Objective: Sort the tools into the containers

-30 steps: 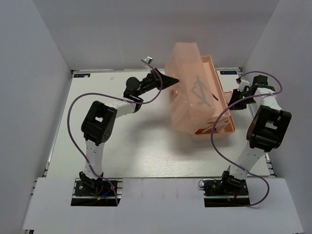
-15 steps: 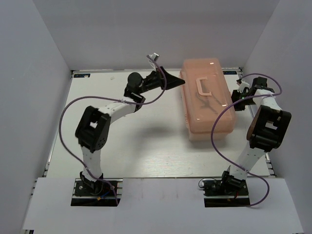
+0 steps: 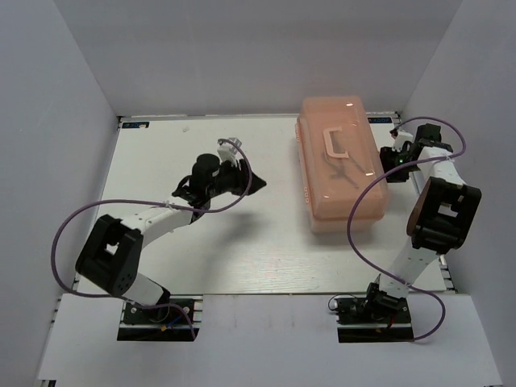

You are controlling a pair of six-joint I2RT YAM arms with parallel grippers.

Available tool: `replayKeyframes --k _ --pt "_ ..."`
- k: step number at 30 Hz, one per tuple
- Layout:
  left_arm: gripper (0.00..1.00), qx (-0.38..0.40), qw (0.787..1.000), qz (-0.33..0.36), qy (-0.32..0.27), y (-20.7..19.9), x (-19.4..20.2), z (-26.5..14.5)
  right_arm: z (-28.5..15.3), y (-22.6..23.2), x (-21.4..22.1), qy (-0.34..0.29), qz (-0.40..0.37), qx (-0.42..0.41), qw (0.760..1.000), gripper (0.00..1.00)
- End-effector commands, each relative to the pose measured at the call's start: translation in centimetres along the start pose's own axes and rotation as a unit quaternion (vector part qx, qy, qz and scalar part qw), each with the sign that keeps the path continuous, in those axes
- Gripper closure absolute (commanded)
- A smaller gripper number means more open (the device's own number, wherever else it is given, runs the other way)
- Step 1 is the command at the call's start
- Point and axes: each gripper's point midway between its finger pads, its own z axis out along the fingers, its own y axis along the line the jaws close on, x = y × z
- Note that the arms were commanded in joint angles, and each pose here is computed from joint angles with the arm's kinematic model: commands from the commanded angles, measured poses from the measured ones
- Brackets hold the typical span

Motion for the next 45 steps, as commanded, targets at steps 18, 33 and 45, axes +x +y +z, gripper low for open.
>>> replayKeyframes --k 18,33,45 --pt "0.46 -0.163 0.977 0.043 0.128 8.7 5.4 3.0 3.3 8.9 -1.3 0.033 -0.148 -0.019 0.988 0.48" --pt "0.31 -0.288 0.953 0.060 0.078 9.7 1.9 -4.7 -2.1 3.6 -2.0 -0.025 -0.107 0.218 0.970 0.50" --pt "0.00 -0.239 0.949 0.180 0.101 3.7 0.3 -14.2 -10.4 7.3 5.9 -0.112 -0.126 0.173 0.970 0.10"
